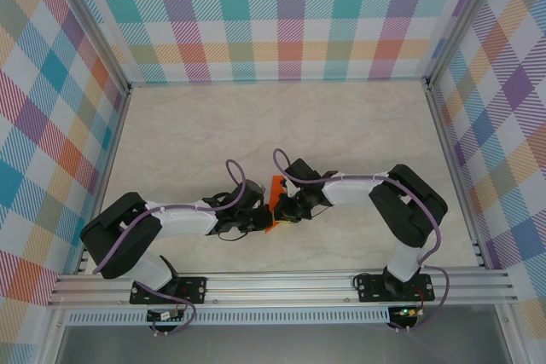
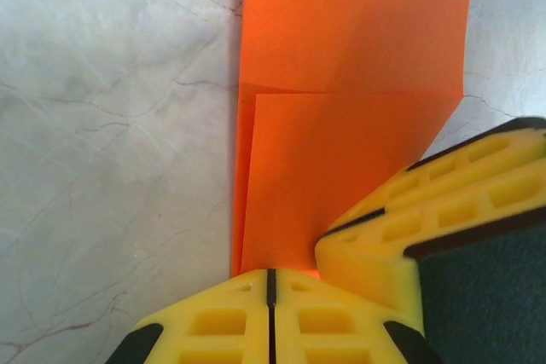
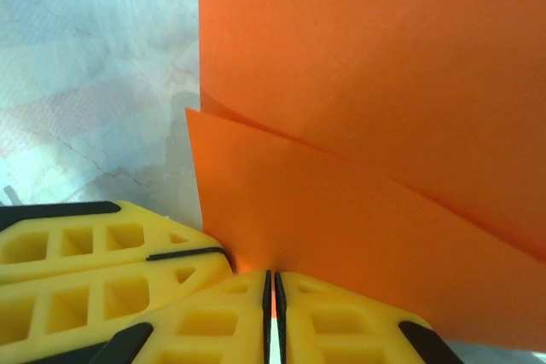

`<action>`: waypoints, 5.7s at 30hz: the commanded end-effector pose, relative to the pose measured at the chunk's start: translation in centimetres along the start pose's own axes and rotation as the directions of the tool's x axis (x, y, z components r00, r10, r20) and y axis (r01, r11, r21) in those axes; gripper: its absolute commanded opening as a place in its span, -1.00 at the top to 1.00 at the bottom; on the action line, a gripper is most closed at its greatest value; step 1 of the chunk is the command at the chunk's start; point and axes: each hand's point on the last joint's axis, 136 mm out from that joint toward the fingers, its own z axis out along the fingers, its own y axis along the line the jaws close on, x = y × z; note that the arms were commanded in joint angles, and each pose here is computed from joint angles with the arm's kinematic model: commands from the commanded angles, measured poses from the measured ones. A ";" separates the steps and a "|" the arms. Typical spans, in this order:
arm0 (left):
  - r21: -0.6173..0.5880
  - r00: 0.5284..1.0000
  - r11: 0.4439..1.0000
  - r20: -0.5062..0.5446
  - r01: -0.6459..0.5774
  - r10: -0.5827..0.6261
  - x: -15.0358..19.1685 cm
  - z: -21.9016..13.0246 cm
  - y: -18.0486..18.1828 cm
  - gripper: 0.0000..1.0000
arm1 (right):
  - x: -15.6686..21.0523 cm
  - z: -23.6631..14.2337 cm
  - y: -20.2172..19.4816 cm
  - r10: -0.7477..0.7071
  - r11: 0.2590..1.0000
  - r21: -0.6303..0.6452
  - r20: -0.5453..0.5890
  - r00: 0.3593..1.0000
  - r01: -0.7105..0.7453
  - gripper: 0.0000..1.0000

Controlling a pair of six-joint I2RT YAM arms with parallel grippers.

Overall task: Fold a paper plane with a square sheet of paper (pick it up from the middle)
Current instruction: Third fold the triangle at the center of the table, then fourth fold the wing at the center of the table.

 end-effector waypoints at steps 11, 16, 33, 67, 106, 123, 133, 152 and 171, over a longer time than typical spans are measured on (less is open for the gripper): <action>-0.262 0.994 0.965 -0.108 0.002 -0.031 4.3 0.9 7.5 0.87 | -1.9 -0.6 -3.8 0.043 0.999 -0.001 0.090 0.995 -0.043 0.71; -0.263 0.994 0.965 -0.107 0.002 -0.032 4.2 0.9 7.5 0.87 | -2.0 -1.2 -5.5 0.081 0.997 -0.021 0.112 0.990 -0.080 0.69; -0.260 0.991 0.966 -0.130 0.010 -0.045 4.6 1.5 7.5 0.87 | -4.8 -5.9 -6.0 0.079 0.994 -0.093 0.200 0.977 -0.061 0.65; 0.033 0.999 0.999 -0.035 0.005 -0.004 -1.2 -3.2 -3.6 0.69 | -1.8 -0.2 -5.5 0.087 0.995 -0.044 -0.002 0.996 -0.087 0.67; -0.020 0.993 0.993 -0.022 0.112 -0.113 2.5 -4.2 2.1 0.62 | -2.3 -1.3 -4.4 0.061 0.997 -0.052 0.011 0.998 -0.060 0.62; -0.084 0.998 0.995 0.034 -0.047 0.050 -3.9 -3.6 -2.5 0.59 | -3.0 -8.4 -4.6 0.040 0.997 0.060 0.251 0.967 -0.057 0.14; -0.184 0.997 0.980 -0.010 -0.074 0.074 -4.3 -1.7 -1.3 0.66 | -2.4 -8.6 -5.7 0.101 0.995 -0.004 0.247 0.964 -0.103 -0.08; -0.304 0.994 0.947 -0.055 -0.103 0.091 -4.0 0.1 1.3 0.70 | -3.6 -6.3 -4.0 0.113 0.989 -0.112 0.168 0.979 -0.095 -0.09; -0.323 0.994 0.941 -0.078 -0.103 0.082 -3.2 0.5 2.3 0.70 | -5.0 -4.9 -1.8 0.072 0.974 -0.222 0.113 0.991 -0.045 0.09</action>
